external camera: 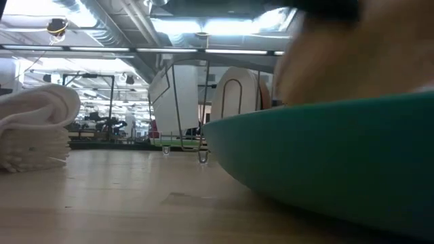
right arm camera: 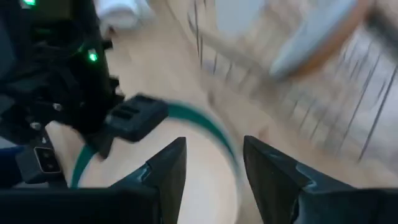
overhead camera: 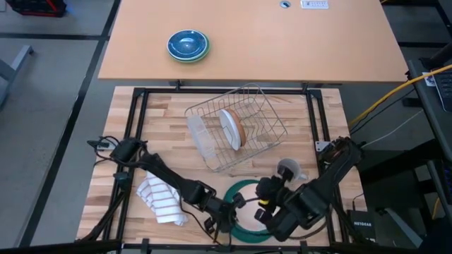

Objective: Sort dishes
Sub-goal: Put the pink plate in the dish rack

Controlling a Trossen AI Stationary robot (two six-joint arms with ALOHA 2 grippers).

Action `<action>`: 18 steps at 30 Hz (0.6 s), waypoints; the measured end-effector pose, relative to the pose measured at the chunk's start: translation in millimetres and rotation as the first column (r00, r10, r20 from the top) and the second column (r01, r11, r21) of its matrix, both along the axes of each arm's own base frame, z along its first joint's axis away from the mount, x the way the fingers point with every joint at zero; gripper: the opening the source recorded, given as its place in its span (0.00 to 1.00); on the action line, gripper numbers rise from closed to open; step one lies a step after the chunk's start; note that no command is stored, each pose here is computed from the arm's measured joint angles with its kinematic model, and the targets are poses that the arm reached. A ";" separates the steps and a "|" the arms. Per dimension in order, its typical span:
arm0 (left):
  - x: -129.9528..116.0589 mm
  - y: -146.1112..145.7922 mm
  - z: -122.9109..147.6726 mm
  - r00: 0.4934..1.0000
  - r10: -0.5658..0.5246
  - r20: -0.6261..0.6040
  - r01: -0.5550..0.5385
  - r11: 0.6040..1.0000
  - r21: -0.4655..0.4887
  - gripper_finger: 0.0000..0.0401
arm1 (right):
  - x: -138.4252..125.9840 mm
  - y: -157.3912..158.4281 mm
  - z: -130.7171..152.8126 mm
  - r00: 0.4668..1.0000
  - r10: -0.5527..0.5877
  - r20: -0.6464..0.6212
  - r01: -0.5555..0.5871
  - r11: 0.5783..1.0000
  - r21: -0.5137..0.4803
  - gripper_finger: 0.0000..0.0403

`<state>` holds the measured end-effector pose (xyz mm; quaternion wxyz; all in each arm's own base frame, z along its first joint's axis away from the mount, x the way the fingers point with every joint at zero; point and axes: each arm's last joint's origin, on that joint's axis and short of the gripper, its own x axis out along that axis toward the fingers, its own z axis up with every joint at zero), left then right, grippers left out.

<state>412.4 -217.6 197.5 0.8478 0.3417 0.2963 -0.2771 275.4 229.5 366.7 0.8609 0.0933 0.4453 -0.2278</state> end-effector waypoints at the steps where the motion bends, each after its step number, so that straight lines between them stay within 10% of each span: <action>1: -0.9 -0.8 8.2 1.000 0.009 0.023 -0.008 1.000 -0.028 0.01 | -1.2 -2.0 9.9 0.999 0.041 0.021 -0.040 0.999 -0.021 0.41; 11: 0.6 18.3 90.6 0.941 0.212 0.263 -0.103 0.921 -0.376 0.00 | -42.0 -44.2 105.8 0.904 0.374 0.208 -0.311 0.908 -0.281 0.41; 18: 22.1 66.2 115.2 0.838 0.413 0.357 -0.168 0.817 -0.552 0.00 | -101.2 -104.0 156.5 0.874 0.419 0.245 -0.231 0.803 -0.550 0.41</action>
